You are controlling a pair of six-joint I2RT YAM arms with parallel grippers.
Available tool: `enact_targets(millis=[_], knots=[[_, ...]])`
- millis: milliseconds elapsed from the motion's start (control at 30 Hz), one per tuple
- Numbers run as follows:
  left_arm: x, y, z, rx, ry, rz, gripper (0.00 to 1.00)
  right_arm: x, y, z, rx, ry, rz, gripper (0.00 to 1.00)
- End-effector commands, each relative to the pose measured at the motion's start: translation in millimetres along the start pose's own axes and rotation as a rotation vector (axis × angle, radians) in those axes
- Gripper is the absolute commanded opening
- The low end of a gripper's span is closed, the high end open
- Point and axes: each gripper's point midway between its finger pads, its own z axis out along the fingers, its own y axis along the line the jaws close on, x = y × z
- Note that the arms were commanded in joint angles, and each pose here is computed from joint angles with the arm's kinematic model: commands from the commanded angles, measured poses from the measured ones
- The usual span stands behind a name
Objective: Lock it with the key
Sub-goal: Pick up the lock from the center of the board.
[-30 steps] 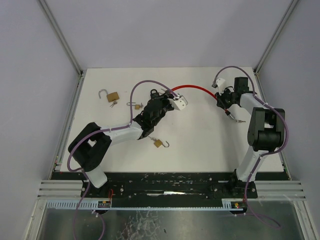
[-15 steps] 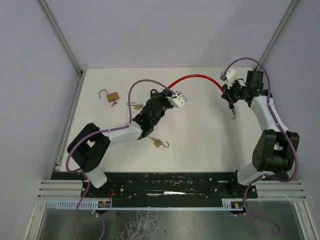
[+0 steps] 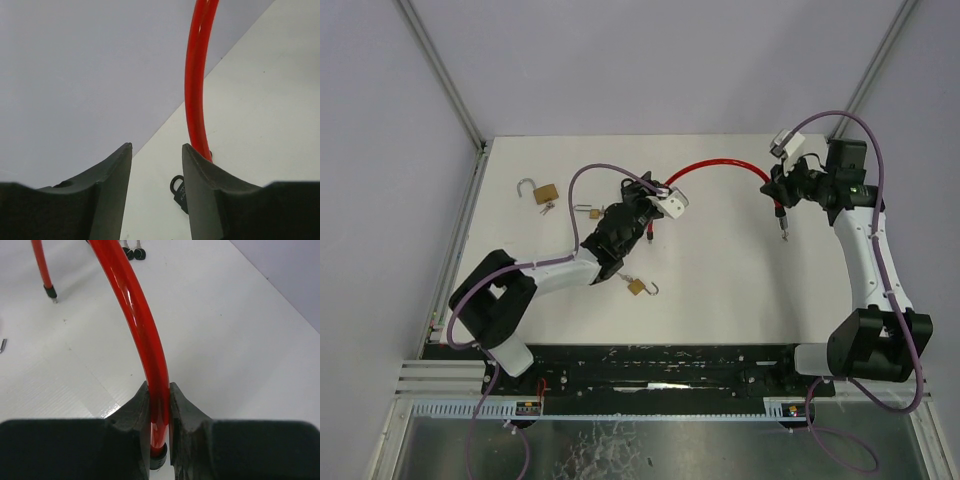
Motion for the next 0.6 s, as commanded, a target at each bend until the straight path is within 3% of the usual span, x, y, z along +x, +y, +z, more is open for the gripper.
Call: enact_targets(millis=[0,333,467,567], knots=[[-35,30,-6,-0.106,-0.126,-0.063,0.46,-50,-1,-28,0.017,-0.114,-0.020,0.00],[-57,46,-19,-0.153,-0.230,-0.169,0.71,-82,-12,-59,0.067,-0.067,-0.037,0.00],[-82,49,-26,-0.103,-0.297,-0.291,0.91,-98,-15,-79,0.099,-0.029,-0.076,0.00],[-116,49,-37,0.001,-0.382,-0.389,1.00,-106,-20,-95,0.135,0.008,-0.143,0.00]])
